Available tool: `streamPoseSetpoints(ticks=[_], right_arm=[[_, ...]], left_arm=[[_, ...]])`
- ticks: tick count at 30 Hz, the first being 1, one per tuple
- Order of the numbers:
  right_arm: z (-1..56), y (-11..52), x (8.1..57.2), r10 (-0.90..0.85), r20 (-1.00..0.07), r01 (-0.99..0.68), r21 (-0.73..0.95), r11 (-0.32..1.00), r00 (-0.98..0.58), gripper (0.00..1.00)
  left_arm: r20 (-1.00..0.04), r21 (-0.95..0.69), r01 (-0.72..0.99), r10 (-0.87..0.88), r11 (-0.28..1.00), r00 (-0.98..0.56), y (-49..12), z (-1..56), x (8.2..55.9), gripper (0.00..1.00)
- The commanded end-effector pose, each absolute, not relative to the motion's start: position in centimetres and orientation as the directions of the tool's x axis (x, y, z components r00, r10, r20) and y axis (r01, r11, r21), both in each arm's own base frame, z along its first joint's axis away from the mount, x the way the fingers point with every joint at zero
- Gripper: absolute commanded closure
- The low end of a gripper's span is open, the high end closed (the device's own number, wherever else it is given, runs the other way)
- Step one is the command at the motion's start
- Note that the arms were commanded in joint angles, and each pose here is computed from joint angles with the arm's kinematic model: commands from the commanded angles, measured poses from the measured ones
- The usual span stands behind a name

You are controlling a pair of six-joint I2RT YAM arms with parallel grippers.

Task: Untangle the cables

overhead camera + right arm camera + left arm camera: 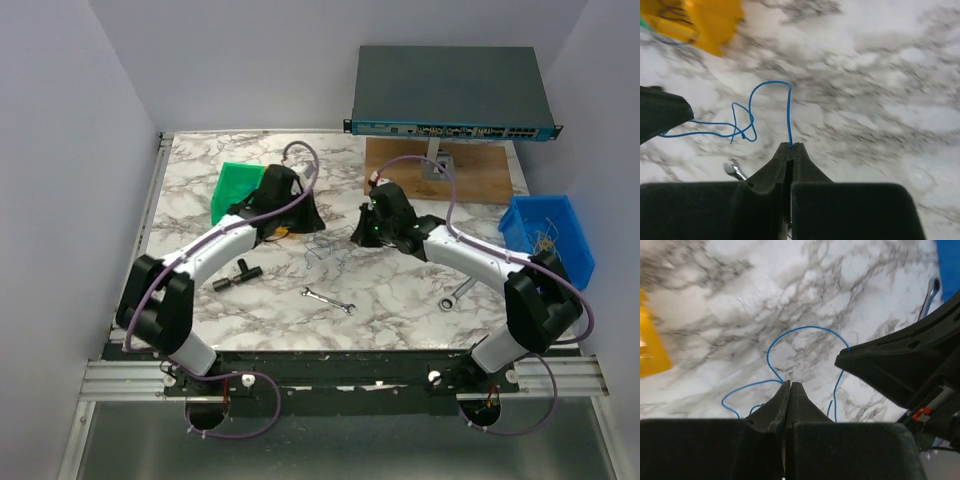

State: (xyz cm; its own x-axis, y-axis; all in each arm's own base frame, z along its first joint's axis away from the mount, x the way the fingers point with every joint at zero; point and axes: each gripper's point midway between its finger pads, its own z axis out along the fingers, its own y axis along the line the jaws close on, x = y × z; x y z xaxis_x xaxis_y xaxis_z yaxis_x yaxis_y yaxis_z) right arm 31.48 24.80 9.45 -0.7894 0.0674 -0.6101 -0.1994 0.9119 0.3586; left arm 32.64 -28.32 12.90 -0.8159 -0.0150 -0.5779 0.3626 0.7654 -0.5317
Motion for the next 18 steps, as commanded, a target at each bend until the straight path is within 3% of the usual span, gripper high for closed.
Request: streamPoseSetpoints(ticks=[1,18], right_arm=[[13.4,29.0,33.8,0.046,-0.671,-0.291,0.381,0.878,-0.74,0.99],[20.5,41.6,42.3,0.033,-0.773,-0.479,0.426,0.768,-0.634,0.99]], left_arm=[[-0.627,-0.523,0.36,-0.063,0.772,-0.776,-24.6,16.5,32.8,1.0],[-0.713,-0.534,0.125,-0.366,0.836,-0.599,-11.4,24.2,41.4,1.0]])
